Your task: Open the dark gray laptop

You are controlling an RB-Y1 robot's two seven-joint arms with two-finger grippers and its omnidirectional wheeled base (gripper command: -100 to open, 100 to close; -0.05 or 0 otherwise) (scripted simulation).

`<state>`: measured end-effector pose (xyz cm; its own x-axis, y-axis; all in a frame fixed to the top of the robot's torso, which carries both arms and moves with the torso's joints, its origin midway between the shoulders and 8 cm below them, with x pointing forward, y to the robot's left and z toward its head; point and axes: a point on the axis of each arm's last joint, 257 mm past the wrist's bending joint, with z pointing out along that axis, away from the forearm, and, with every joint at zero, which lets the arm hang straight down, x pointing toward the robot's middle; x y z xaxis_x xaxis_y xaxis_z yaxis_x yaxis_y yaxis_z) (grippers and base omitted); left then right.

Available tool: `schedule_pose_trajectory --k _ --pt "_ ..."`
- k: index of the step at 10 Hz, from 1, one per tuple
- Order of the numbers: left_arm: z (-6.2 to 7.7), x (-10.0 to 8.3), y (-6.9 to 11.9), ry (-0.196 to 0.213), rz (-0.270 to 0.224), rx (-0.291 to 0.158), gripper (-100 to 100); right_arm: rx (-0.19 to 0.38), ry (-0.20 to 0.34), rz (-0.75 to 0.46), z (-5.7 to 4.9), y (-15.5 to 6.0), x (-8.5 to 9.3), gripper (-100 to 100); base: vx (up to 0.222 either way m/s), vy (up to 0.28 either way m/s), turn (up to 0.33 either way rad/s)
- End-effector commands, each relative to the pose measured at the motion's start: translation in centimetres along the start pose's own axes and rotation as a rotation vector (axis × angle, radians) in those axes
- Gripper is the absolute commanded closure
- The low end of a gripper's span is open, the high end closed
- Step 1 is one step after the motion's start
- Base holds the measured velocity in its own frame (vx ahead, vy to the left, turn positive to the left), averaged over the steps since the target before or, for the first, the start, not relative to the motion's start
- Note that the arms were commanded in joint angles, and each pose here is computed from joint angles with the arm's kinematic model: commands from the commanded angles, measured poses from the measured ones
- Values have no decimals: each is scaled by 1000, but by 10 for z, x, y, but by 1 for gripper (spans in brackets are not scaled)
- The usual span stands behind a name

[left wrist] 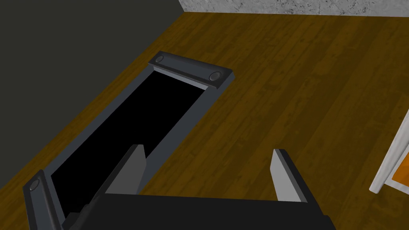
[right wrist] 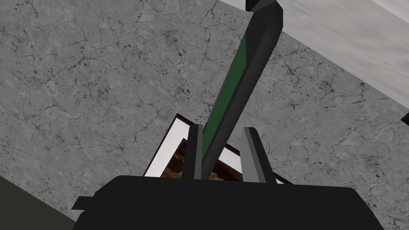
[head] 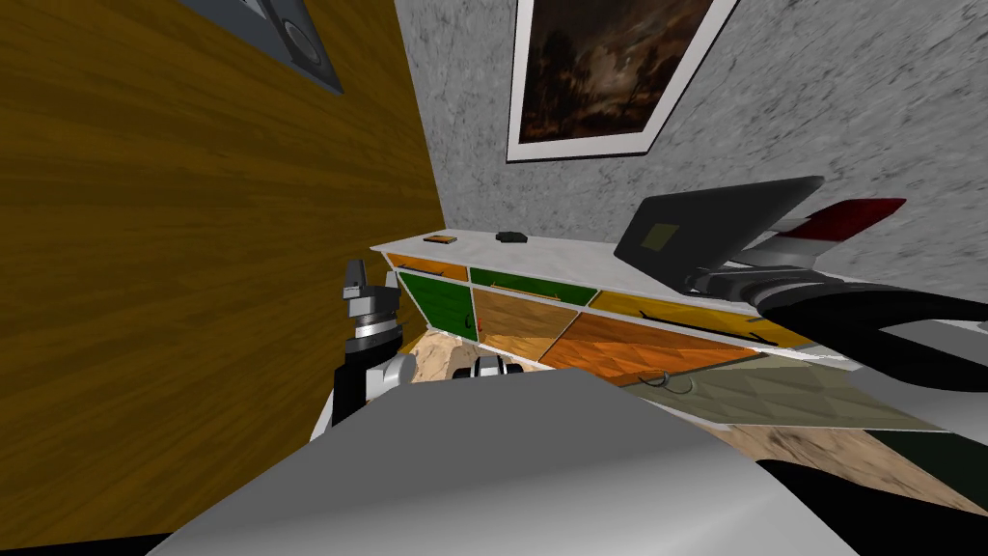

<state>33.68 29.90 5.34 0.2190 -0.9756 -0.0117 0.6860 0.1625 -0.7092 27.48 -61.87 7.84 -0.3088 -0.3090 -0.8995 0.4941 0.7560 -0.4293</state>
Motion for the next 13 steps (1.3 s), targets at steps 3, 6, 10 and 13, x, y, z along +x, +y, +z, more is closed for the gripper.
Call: schedule_pose_trajectory --k 3,6,10,13 --pt "0 0 0 0 0 0 0 4 41 163 8 -4 -2 100 -66 -50 116" --pt "0 0 0 0 0 0 0 2 51 198 10 -3 -2 100 -43 -42 48" --pt "0 0 0 0 0 0 0 -36 88 393 10 11 1 100 -18 -51 -8" --pt "0 0 0 0 0 0 0 -57 111 509 10 20 3 100 -17 -41 -9"
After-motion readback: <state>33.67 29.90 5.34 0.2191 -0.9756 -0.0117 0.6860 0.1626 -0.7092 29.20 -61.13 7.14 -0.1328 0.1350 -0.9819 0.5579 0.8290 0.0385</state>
